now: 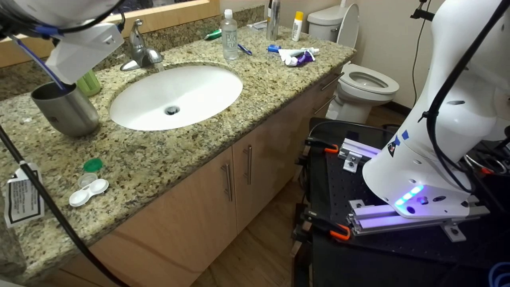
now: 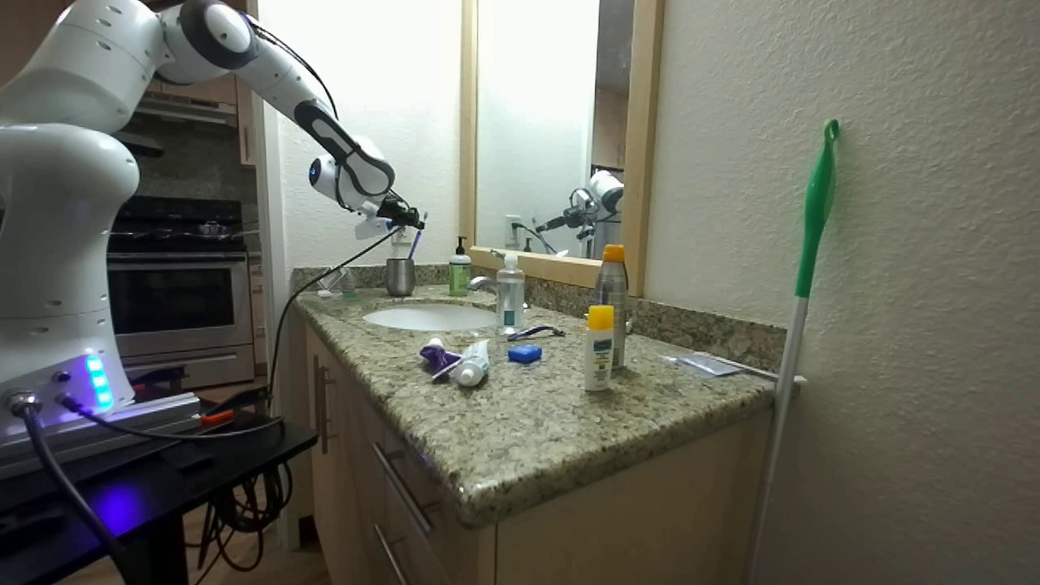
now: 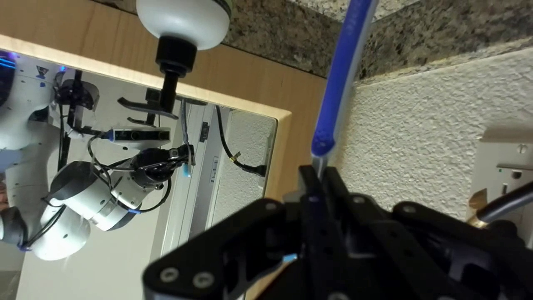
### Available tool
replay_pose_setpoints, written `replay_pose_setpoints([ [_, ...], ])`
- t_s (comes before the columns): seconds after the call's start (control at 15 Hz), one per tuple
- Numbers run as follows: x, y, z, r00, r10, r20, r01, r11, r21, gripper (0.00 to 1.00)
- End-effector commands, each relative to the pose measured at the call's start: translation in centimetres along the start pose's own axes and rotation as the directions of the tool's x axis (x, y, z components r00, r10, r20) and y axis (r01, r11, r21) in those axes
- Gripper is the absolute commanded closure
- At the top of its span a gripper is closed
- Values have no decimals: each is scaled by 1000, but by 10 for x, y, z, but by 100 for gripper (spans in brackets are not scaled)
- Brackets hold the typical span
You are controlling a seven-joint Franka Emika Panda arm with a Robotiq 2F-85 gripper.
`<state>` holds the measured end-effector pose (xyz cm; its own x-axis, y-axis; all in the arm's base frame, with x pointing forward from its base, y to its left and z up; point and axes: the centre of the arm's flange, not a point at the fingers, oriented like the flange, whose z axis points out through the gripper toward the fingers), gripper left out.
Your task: Put the toothbrush in the holder.
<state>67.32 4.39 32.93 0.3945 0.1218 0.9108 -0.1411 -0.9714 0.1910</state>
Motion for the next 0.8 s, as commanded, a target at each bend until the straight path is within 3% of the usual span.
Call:
replay_pose_setpoints([
  [0.0, -18, -5, 7, 998, 10, 62, -12, 1000, 28, 98],
  [0.47, -42, -9, 10, 990, 24, 139, -30, 999, 42, 98],
  [0.53, -41, -9, 8, 987, 41, 153, -48, 998, 43, 93],
  [0.6, -37, -9, 4, 984, 63, 167, -72, 996, 46, 68],
  [0.73, -23, -9, -7, 979, 84, 183, -92, 995, 35, 62],
])
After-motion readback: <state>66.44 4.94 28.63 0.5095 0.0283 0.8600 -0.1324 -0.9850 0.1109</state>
